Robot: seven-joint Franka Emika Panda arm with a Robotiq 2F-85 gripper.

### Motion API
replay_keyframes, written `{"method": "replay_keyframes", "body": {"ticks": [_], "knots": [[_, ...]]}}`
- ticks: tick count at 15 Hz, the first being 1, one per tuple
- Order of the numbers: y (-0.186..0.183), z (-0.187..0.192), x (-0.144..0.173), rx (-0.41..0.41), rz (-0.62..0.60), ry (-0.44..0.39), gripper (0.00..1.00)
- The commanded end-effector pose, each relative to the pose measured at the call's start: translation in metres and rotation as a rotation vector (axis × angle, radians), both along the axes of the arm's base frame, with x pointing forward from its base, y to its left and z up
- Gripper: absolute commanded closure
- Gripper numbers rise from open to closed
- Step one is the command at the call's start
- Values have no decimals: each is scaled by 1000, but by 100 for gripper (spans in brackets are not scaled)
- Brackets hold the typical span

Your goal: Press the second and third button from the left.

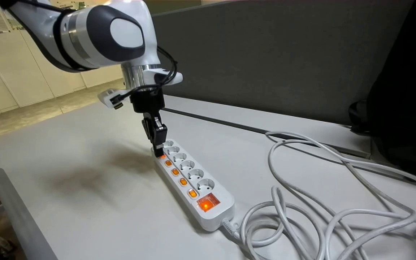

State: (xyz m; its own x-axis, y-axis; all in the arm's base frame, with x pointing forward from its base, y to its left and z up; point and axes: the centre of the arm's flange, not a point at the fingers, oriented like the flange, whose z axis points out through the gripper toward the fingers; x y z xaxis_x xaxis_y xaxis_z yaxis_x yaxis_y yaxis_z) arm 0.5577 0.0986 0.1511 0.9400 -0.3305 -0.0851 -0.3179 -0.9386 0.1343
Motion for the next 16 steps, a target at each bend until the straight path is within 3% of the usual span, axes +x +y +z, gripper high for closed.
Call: {"method": "replay_keyframes", "body": {"ticks": [1, 3, 6, 12, 16], "knots": [[19, -29, 5, -138, -25, 38, 100], [30, -35, 3, -203, -14, 53, 100], [39, -30, 1, -212, -8, 95, 100], [28, 10, -3, -83, -18, 204, 100], [19, 49, -4, 11, 25, 168, 100]]}}
